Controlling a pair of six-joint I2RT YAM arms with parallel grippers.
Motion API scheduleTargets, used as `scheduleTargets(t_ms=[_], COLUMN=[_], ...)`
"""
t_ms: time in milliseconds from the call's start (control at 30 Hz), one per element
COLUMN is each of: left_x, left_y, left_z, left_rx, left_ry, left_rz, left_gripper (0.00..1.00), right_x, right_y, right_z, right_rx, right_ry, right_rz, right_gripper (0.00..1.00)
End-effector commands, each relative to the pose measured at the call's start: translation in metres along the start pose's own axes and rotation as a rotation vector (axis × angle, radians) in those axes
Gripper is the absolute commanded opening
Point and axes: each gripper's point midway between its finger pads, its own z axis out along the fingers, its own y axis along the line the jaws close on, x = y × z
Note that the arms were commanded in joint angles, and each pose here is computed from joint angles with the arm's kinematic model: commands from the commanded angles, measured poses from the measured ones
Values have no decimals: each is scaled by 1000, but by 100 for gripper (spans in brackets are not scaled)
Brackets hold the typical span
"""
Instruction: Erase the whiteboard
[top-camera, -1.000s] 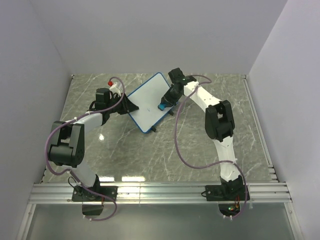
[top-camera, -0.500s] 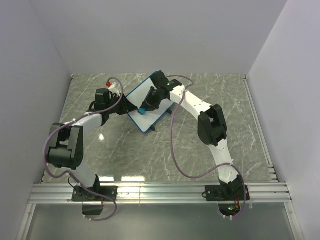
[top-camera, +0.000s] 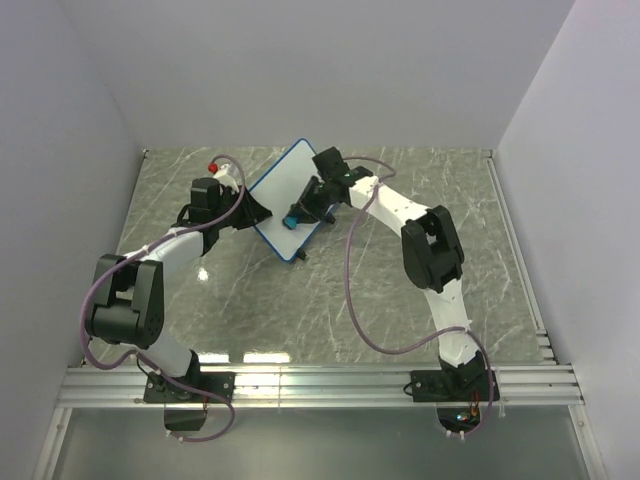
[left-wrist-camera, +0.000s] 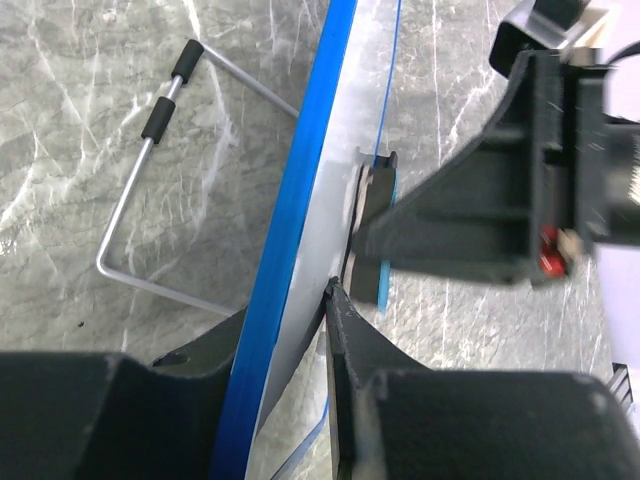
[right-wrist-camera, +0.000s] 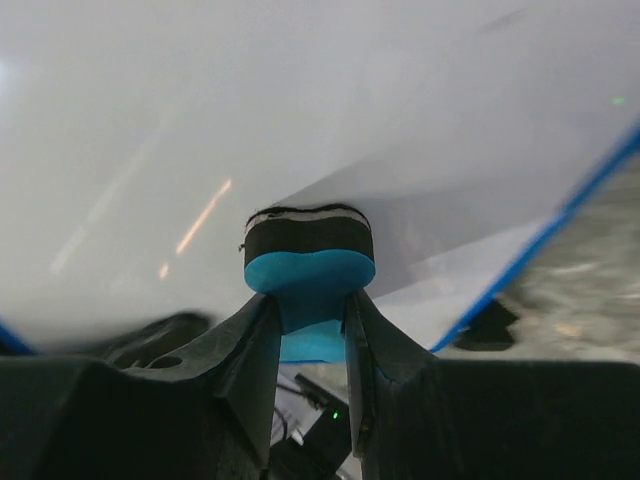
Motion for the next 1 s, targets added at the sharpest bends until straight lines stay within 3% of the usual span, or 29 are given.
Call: scheduleTargets(t_ms=[0,200,567,700,900,967], left_x=[36,37,39,41,51,55], left_y=[35,33,35,34,37,40], left_z=[0,0,-3,-6,-14,-18], left_rx=[-150,-135,-159,-187,-242,-265], left_ry=[111,115,118,117,135,143], left_rz=[54,52,59,76,67,54], left_gripper=[0,0,0,0,1,6], right_x=[-46,-81,-110,-132,-159,-163], right_y=[-41,-84,-55,-65,-136,-168], right_z=[-3,-8,-35,-81,-153,-170], right_rx=[98,171,118,139,283,334], right_ry=[-145,-201,-288,-393,-550,-591], right_rz=[55,115,60,45,82,104], right_gripper=[0,0,0,0,0,0])
